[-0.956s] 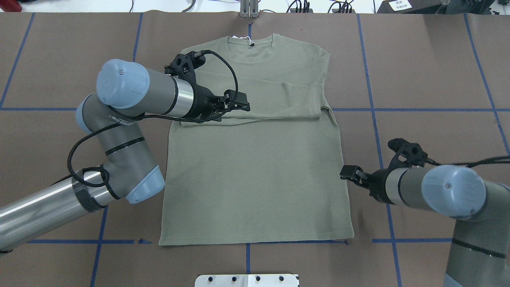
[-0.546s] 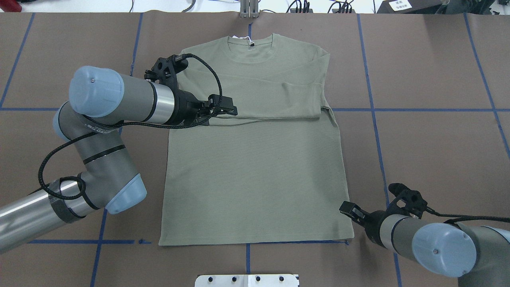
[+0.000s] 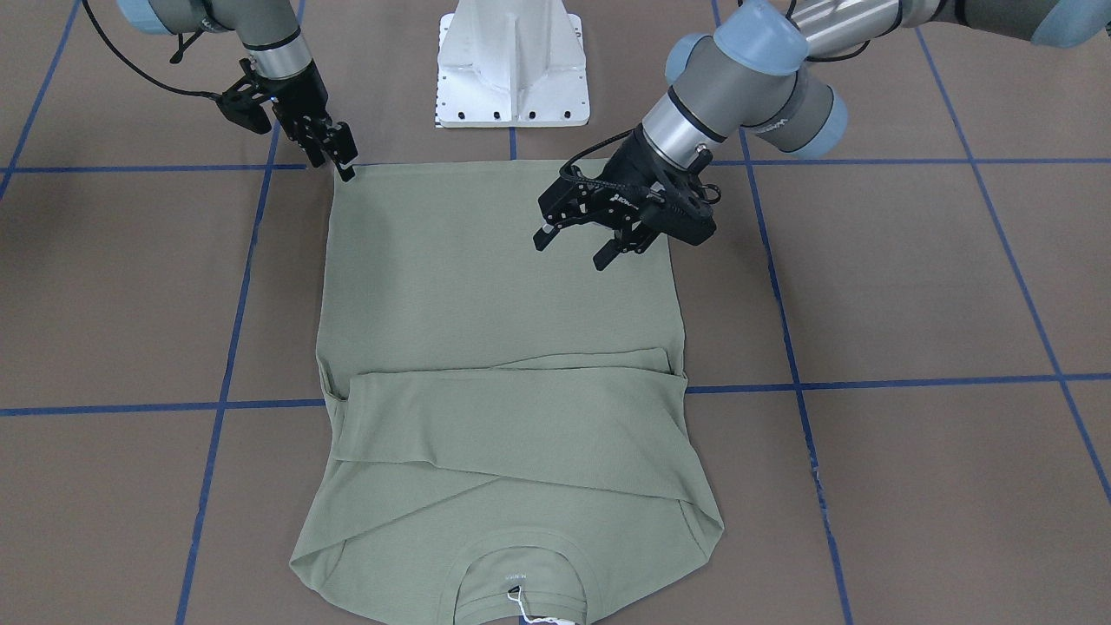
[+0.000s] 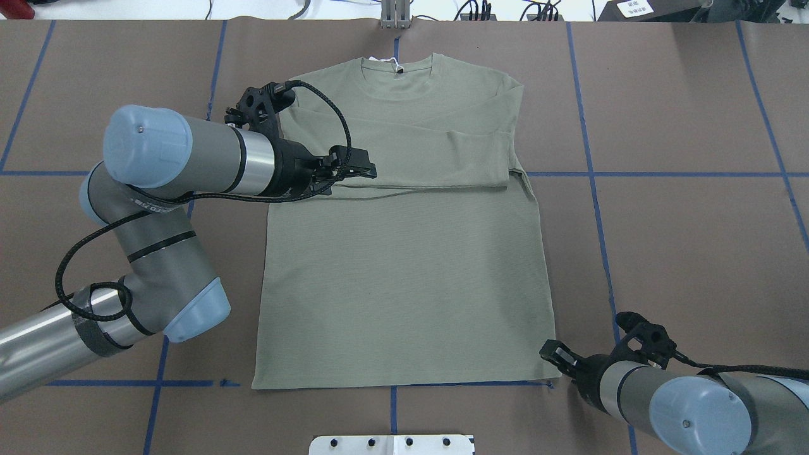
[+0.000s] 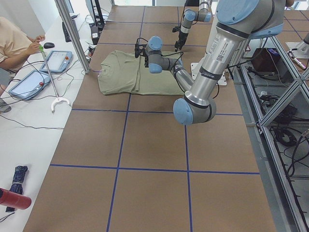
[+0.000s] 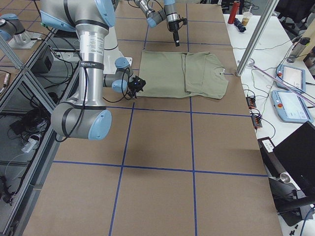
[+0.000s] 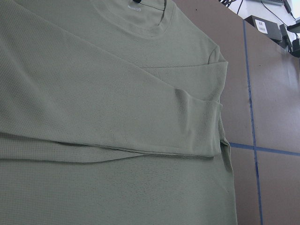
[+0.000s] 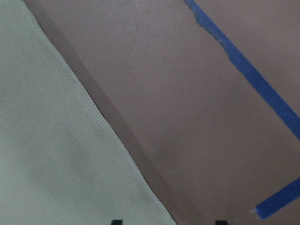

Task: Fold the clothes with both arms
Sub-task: 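Lower both grippers to the hem corners nearest the robot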

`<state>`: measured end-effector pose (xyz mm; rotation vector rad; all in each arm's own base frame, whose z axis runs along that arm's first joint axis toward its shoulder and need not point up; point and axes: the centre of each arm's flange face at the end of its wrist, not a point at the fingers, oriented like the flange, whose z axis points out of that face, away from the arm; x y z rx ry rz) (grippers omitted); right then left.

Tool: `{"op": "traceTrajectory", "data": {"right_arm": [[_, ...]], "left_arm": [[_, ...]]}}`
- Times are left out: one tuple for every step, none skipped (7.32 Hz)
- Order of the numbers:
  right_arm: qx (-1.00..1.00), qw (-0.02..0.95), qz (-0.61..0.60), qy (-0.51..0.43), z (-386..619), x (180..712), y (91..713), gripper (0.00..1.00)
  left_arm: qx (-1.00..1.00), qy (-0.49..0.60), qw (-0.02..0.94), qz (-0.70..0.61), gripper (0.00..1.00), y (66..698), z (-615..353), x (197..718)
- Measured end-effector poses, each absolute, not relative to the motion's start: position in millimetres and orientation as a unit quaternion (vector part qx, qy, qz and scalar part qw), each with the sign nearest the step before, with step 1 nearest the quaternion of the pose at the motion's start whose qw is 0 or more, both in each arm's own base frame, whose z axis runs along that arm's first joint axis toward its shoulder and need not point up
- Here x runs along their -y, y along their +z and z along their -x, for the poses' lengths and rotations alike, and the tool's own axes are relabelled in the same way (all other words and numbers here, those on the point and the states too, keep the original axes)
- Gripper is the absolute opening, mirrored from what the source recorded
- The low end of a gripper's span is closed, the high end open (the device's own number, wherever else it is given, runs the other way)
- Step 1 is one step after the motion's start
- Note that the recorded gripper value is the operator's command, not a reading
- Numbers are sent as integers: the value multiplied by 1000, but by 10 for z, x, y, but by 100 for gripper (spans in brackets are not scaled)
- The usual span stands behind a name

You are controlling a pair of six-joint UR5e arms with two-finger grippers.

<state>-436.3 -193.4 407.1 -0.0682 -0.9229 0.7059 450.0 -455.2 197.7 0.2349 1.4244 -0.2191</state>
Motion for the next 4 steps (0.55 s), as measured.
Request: {"op": "traceTrajectory", "data": {"right_arm": [[436, 836, 33, 332, 4372, 1923, 4070, 68], [435, 837, 34, 331, 4381, 1906, 4077, 65], [435, 838, 35, 329, 4391, 1889, 4080, 56], [434, 838, 36, 328, 4397, 1875, 4080, 36]], "left_arm": [[-651, -100, 745, -107, 99, 1984, -4482, 4535], [-651, -99, 744, -108, 99, 1989, -4462, 4518], [-651, -99, 744, -108, 99, 2001, -4446, 4504], [-652, -99, 744, -108, 99, 2005, -4434, 4496]]}}
